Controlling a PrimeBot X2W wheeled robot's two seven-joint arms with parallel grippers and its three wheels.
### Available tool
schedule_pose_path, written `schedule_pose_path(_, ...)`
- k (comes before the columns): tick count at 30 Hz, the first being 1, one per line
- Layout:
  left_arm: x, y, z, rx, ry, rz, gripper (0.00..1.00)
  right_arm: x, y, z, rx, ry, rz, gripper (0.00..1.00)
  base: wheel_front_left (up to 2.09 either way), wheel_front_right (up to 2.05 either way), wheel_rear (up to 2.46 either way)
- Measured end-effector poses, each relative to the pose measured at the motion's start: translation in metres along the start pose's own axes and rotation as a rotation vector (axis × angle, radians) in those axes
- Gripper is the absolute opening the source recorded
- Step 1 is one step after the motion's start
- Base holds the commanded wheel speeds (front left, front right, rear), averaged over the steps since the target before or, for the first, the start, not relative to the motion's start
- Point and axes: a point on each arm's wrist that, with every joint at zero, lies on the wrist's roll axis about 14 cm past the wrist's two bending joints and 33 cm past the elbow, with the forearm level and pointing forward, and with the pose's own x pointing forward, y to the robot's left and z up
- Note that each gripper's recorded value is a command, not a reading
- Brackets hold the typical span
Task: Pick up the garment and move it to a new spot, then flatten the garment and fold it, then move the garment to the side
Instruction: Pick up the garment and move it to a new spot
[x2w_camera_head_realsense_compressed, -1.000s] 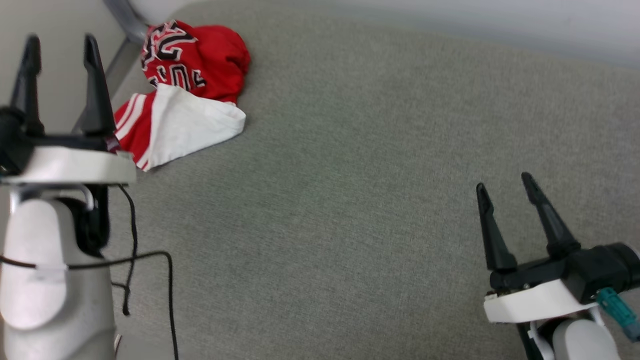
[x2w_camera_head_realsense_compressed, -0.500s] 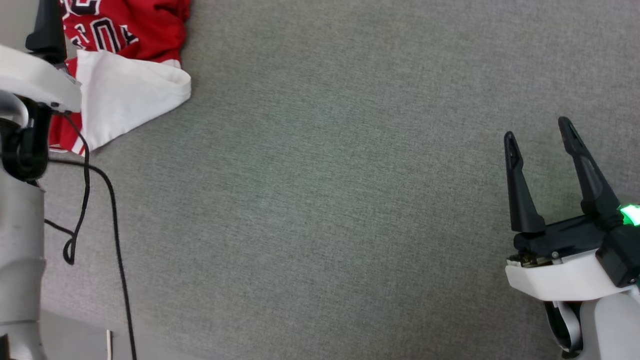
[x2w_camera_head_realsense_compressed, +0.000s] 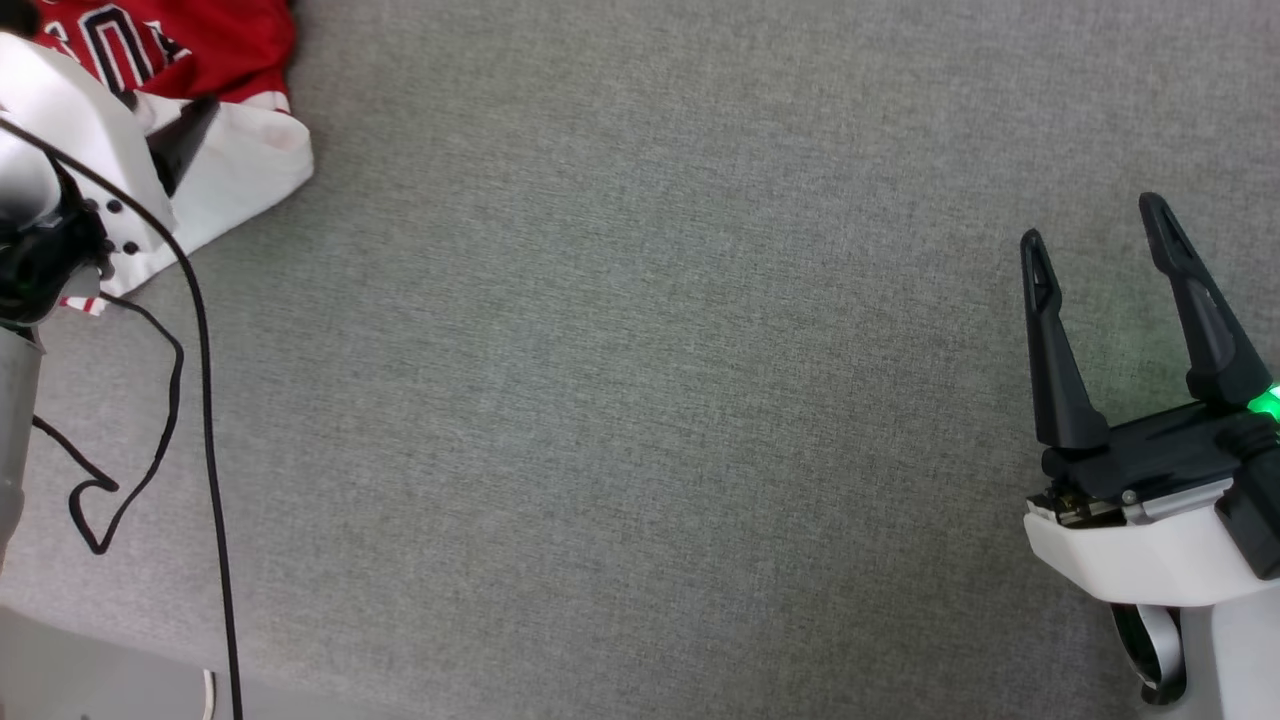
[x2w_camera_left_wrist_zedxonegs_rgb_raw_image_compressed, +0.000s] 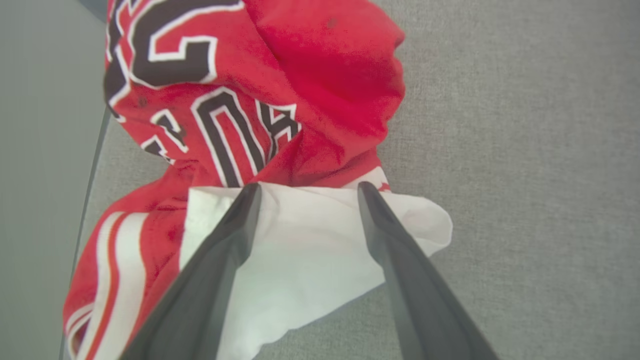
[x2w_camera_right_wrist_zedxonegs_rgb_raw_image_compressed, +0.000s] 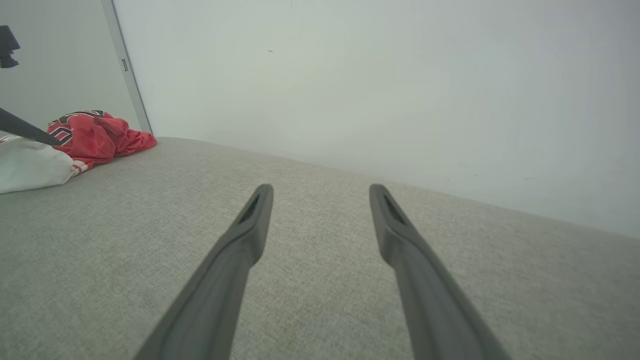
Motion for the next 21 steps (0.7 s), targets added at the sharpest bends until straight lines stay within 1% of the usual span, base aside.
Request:
schedule_pose_path(5,0.017,0.002,-0.035,0.021,0.199,0.013,1.00,0.000,-0.004,-0.009,0.000,0.011,-0.004,1.00,0.00,0.00,0.00)
schedule_pose_path(7,0.022,0.003,-0.046,0.009,0.262,0.016,1.00,0.000,-0.007,-0.012,-0.001,0.015,-0.010,1.00,0.00,0.00,0.00)
schedule_pose_path(12,0.033,-0.003,-0.054,-0.024,0.323,-0.003,1.00,-0.002,-0.013,-0.019,-0.001,0.029,-0.025,1.00,0.00,0.00,0.00)
schedule_pose_path(14,0.035,-0.004,-0.057,-0.010,0.341,-0.003,1.00,-0.003,-0.013,-0.021,0.000,0.032,-0.026,1.00,0.00,0.00,0.00)
schedule_pose_path(15,0.036,-0.005,-0.057,-0.001,0.345,-0.004,0.92,-0.002,-0.013,-0.020,0.001,0.028,-0.025,1.00,0.00,0.00,0.00)
schedule_pose_path(16,0.037,-0.006,-0.057,0.003,0.346,-0.008,0.27,-0.001,-0.013,-0.019,0.000,0.023,-0.024,1.00,0.00,0.00,0.00)
schedule_pose_path(17,0.037,-0.008,-0.057,0.002,0.340,-0.014,0.00,0.000,-0.013,-0.017,0.000,0.018,-0.022,1.00,0.00,0.00,0.00)
schedule_pose_path(21,0.034,-0.016,-0.048,0.042,0.291,-0.032,0.00,0.002,-0.010,-0.008,-0.001,-0.002,-0.015,1.00,0.00,0.00,0.00)
